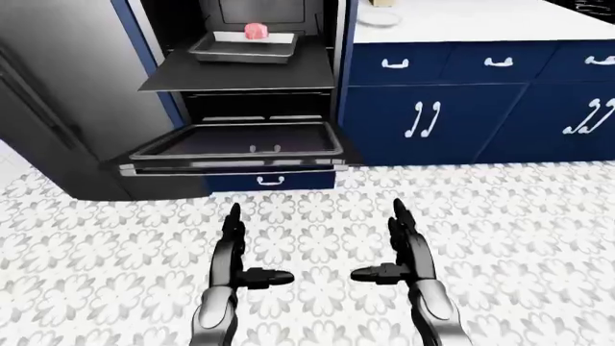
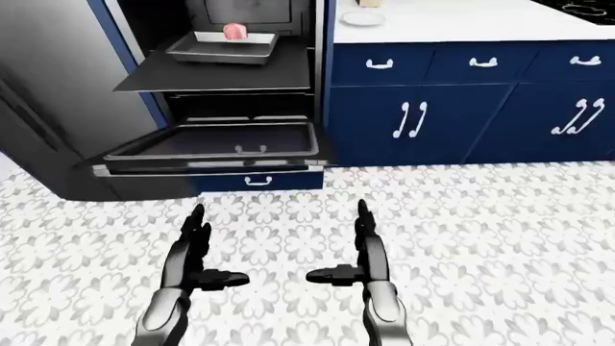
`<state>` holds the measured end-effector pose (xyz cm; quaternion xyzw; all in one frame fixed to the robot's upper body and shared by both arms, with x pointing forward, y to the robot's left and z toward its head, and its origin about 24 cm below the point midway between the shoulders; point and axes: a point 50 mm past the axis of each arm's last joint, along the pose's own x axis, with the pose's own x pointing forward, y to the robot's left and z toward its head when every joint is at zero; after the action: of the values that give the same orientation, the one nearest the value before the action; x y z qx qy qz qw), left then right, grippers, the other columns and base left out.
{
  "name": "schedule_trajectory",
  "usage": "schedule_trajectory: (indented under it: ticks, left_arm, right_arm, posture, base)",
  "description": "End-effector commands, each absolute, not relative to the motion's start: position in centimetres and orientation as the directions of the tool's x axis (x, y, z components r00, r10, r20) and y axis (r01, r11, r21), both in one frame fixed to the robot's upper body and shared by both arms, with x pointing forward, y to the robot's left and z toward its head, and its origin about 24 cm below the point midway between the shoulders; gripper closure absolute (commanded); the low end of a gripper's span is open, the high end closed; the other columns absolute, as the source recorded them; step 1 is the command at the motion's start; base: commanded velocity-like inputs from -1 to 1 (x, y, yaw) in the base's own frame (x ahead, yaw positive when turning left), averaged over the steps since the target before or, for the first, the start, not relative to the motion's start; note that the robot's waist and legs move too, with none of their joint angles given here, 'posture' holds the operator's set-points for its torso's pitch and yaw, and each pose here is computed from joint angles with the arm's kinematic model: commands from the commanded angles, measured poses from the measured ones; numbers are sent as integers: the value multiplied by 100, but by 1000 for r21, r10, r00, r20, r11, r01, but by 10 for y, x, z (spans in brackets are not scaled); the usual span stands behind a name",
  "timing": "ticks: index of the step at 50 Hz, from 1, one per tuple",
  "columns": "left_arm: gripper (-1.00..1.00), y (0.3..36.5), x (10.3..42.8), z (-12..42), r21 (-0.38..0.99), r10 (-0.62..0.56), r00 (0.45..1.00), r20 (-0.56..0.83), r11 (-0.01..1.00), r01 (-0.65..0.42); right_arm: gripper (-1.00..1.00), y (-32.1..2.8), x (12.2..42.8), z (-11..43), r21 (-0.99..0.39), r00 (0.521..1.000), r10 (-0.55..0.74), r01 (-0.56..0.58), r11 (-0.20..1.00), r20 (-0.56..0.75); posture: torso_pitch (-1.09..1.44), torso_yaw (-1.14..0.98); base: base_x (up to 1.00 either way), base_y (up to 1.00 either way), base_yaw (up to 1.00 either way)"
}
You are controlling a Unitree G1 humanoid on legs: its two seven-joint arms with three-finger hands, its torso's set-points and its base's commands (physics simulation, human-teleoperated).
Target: Pick the steak from the top rack in the oven and place it on the plate on the counter.
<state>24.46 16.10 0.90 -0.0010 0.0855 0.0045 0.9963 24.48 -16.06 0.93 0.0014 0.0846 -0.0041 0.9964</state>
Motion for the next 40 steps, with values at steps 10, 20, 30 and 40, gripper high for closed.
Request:
schedule_trajectory:
  ticks: [10, 20, 30, 40]
  left_arm:
    - [-100, 156, 248, 88, -13, -30, 999, -26, 999, 29]
    - [-100, 156, 256, 170, 6, -41, 999, 33, 999, 41]
    - [-100, 162, 262, 208, -25, -9, 997, 80, 1000, 11]
    - [-100, 159, 261, 216, -21, -26, 995, 94, 999, 28]
  right_arm:
    - [-100, -163, 253, 63, -45, 1000, -1, 2, 999, 24]
    - [-100, -175, 255, 115, -70, 998, -22, 26, 997, 62]
    - [-100, -178, 257, 150, -89, 994, -19, 29, 996, 108]
    - [-100, -176, 257, 152, -103, 991, -10, 24, 994, 131]
  posture:
    - [0, 0]
    - [0, 0]
    - [0, 0]
    - [0, 0]
  base:
    - [0, 0, 0]
    - [3, -10, 0]
    - [28, -89, 0]
    - [32, -97, 0]
